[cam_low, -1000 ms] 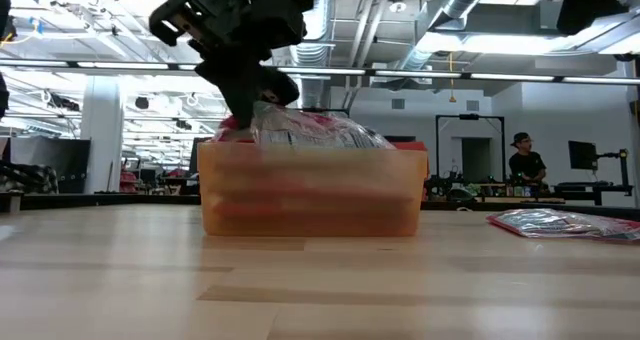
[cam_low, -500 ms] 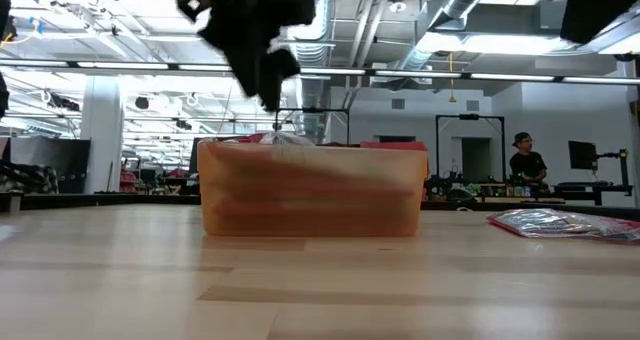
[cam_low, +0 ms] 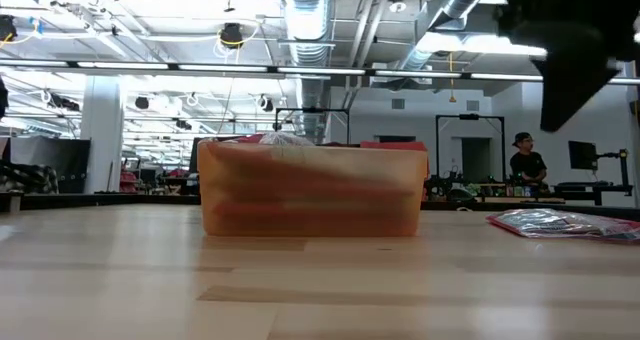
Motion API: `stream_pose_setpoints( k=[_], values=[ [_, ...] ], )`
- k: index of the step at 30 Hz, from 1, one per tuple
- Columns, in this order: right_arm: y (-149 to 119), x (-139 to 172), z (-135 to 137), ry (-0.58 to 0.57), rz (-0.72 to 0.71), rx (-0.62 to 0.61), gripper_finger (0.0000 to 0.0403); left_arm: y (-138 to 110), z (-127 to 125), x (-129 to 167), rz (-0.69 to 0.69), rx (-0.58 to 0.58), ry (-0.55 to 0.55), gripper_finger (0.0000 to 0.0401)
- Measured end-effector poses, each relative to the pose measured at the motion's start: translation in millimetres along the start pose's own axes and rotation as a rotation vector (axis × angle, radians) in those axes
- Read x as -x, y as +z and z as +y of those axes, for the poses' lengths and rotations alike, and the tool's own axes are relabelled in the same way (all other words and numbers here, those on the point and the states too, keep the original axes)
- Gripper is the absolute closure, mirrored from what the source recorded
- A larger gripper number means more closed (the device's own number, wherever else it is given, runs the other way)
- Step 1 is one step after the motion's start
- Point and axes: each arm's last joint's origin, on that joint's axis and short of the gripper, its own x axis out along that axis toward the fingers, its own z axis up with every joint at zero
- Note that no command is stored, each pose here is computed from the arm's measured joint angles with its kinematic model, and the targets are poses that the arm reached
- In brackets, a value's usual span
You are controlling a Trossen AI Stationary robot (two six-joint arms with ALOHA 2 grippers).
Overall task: Sort popcorn bags into baskets
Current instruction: Put the red popcorn bag into the orange bin
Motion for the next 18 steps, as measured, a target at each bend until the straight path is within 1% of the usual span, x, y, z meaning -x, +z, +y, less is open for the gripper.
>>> stream_pose_setpoints(
  k=[2,4,5,8,11,14,18],
  values=[
    [-3,-11,-18,0.057,-0.005,-0.047,0.0359,0,-7,20,-0.084,0.002,-0.013,0.0091],
    [-8,-24,-34,0.110,0.008,-0.098,0.0384,-2,-14,38,-0.152,-0.003,-0.009,0.0091],
    [-11,-33,-40,0.130,0.019,-0.127,0.0391,-3,-17,48,-0.189,-0.002,-0.002,0.0091],
    [-22,-59,-52,0.153,0.073,-0.215,0.0390,-9,-26,75,-0.284,0.017,0.038,0.0091],
    [-30,-80,-52,0.172,0.096,-0.246,0.0395,-16,-36,96,-0.353,0.047,0.057,0.0091],
    [-35,-93,-48,0.121,0.109,-0.244,0.0395,-22,-48,113,-0.420,0.068,0.073,0.0091],
    [-38,-108,-43,0.017,0.099,-0.233,0.0396,-30,-67,130,-0.492,0.080,0.105,0.0091]
  ],
)
